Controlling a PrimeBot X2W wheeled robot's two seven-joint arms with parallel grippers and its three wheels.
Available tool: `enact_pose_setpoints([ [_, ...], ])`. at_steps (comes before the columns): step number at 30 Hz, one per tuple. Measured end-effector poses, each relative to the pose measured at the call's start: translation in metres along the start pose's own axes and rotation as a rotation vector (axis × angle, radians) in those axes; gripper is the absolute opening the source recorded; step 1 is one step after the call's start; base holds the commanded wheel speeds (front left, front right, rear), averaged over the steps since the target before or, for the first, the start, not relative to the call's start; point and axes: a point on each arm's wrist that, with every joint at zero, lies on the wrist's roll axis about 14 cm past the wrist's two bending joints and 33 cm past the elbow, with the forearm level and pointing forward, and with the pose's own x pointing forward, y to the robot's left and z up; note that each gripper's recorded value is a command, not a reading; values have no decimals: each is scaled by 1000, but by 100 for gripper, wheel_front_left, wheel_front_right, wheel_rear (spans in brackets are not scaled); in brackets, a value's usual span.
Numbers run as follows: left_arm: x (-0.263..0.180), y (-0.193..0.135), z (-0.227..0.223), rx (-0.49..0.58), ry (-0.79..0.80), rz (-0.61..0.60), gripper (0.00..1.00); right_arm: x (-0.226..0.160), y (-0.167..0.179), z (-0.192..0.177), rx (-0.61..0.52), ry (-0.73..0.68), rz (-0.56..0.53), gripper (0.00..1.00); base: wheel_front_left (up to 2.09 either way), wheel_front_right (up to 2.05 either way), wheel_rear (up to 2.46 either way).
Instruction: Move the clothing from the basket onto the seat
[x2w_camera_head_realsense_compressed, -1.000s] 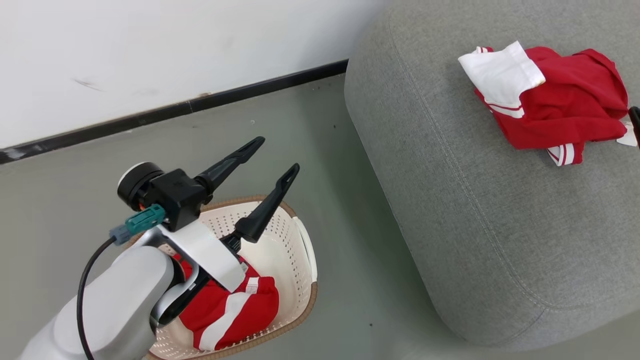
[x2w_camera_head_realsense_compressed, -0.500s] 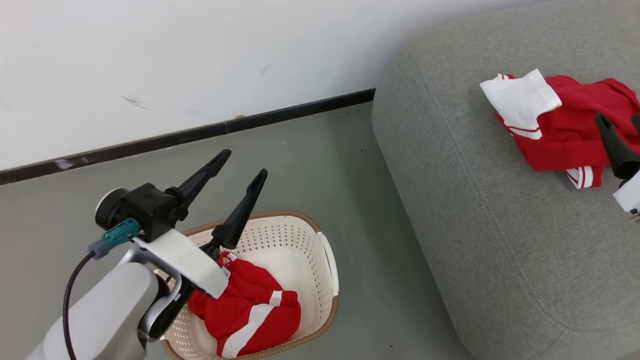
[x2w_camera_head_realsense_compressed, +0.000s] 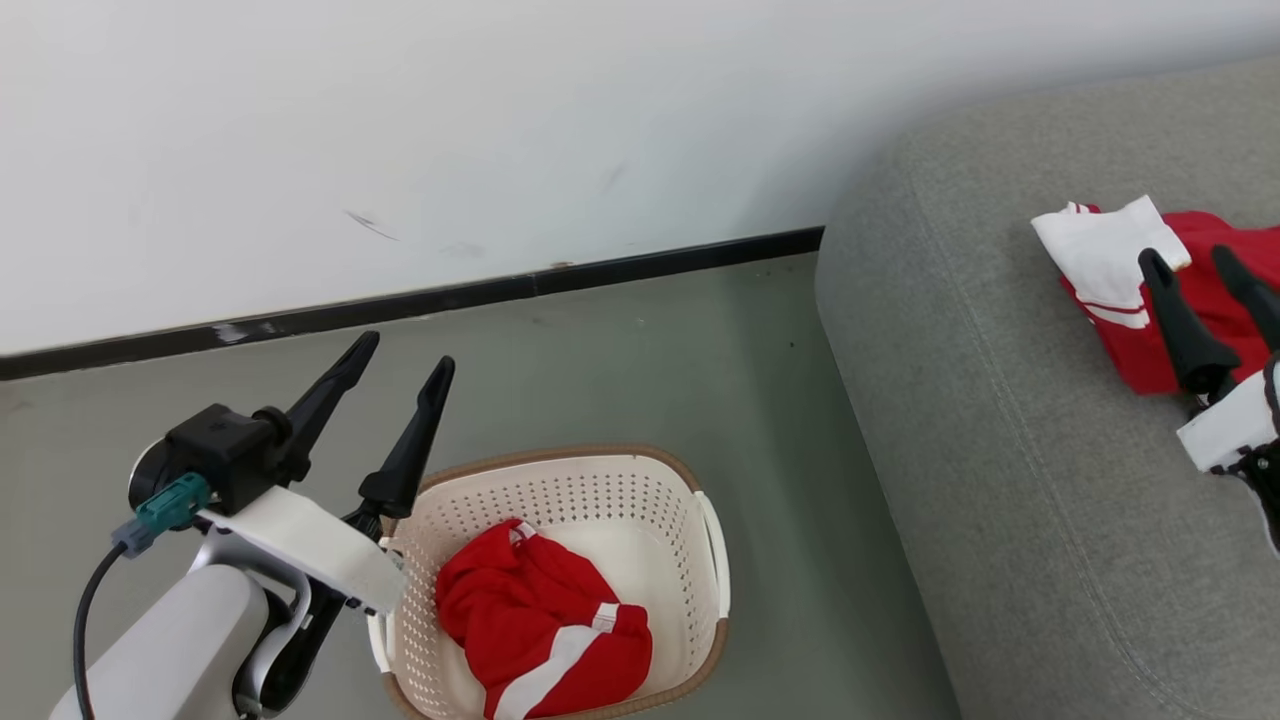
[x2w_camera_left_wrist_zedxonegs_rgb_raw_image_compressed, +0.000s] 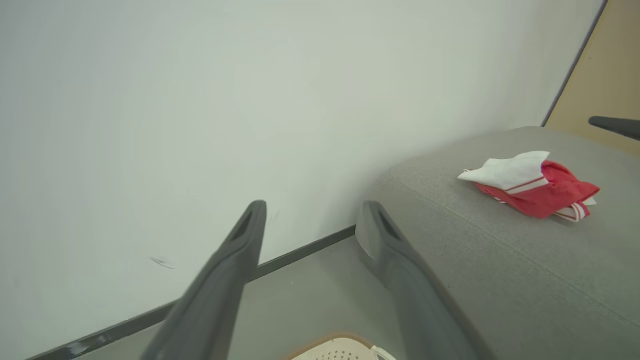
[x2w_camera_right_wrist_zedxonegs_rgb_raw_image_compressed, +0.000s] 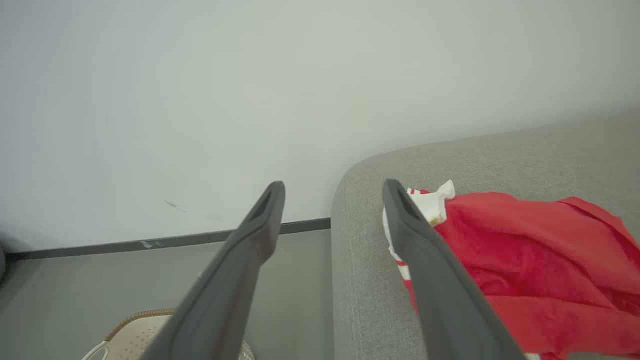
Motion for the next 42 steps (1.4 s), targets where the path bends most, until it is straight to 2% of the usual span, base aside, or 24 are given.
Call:
enact_pose_setpoints([
  [11, -40, 41, 14, -27, -33, 194, 100, -4, 48, -6, 55, -75, 100, 100, 0, 0, 0],
  [17, -61, 49, 12, -41, -33, 258, 100, -10, 71, -11, 81, -87, 139, 100, 0, 0, 0],
  [27, -97, 76, 21, -60, -87, 436, 100, -24, 79, -24, 127, -81, 118, 100, 0, 0, 0],
  [33, -118, 89, 26, -20, -108, 518, 100, -26, 87, -13, 173, -139, 103, 100, 0, 0, 0],
  [42, -137, 95, 26, 16, -116, 572, 100, -36, 105, -21, 155, -127, 129, 100, 0, 0, 0],
])
